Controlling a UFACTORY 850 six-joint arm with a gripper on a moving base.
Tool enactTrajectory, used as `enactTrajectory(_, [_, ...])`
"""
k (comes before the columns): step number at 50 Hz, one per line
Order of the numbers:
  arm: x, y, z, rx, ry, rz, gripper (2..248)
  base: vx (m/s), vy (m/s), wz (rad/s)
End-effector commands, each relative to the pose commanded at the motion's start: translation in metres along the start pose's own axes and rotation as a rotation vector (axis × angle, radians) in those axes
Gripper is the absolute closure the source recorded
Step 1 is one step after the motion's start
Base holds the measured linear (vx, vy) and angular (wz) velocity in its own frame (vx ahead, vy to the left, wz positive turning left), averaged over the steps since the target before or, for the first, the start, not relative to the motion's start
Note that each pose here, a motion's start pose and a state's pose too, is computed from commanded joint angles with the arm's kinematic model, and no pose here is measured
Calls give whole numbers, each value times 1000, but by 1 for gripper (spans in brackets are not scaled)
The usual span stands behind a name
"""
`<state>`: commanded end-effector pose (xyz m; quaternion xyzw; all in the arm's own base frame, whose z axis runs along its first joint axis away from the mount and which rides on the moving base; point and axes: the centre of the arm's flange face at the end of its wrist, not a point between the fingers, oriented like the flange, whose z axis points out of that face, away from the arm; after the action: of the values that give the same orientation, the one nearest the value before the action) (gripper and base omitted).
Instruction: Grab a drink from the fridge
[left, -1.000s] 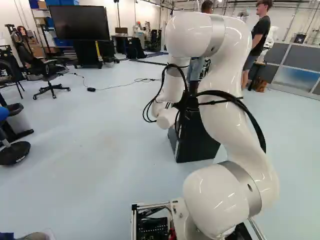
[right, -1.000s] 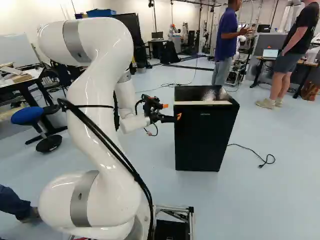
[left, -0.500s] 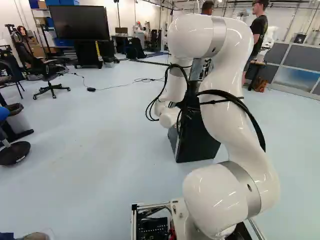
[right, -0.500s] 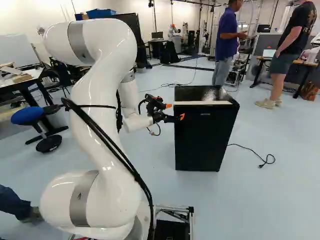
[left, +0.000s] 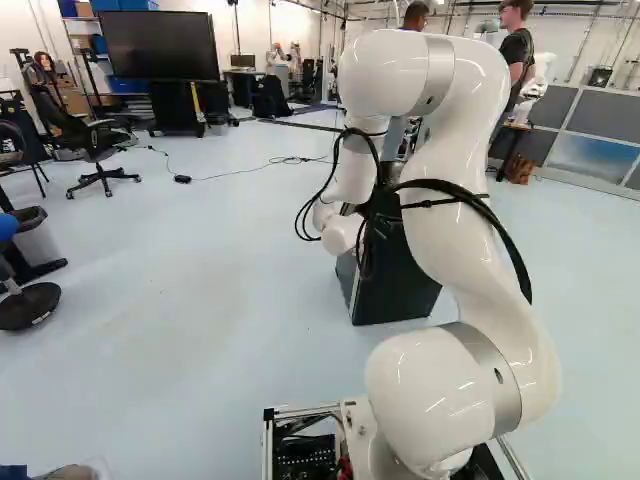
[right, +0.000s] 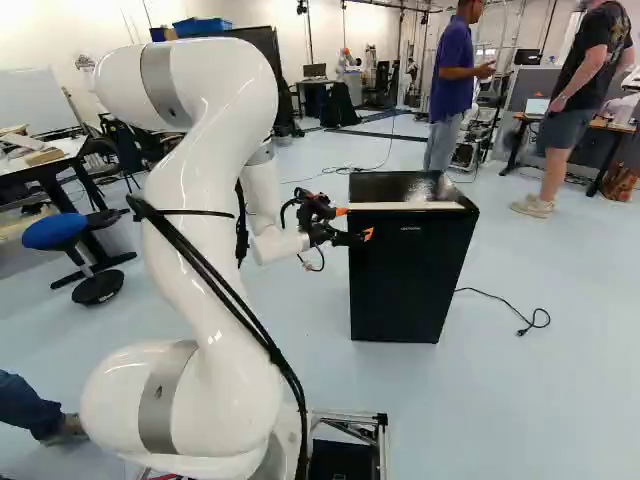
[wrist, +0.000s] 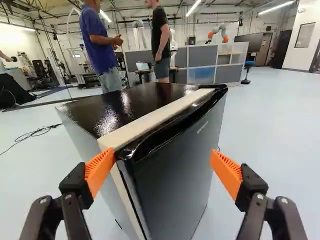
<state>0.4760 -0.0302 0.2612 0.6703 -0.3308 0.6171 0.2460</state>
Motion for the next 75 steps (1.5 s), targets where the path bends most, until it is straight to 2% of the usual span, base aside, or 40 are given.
enactTrajectory(14, [1, 7, -5, -9, -5, -6, 3, 0, 0, 0])
enactTrajectory(29, [3, 24, -17, -25, -17, -19, 3, 0, 0, 0])
enactTrajectory(40, [4, 30, -34, -6, -29, -36, 3, 0, -1, -7])
enactTrajectory(56, [1, 21, -58, 51, -38, -53, 3, 0, 0, 0])
enactTrajectory(75, [-4, -6, -70, 110, -34, -49, 3, 0, 0, 0])
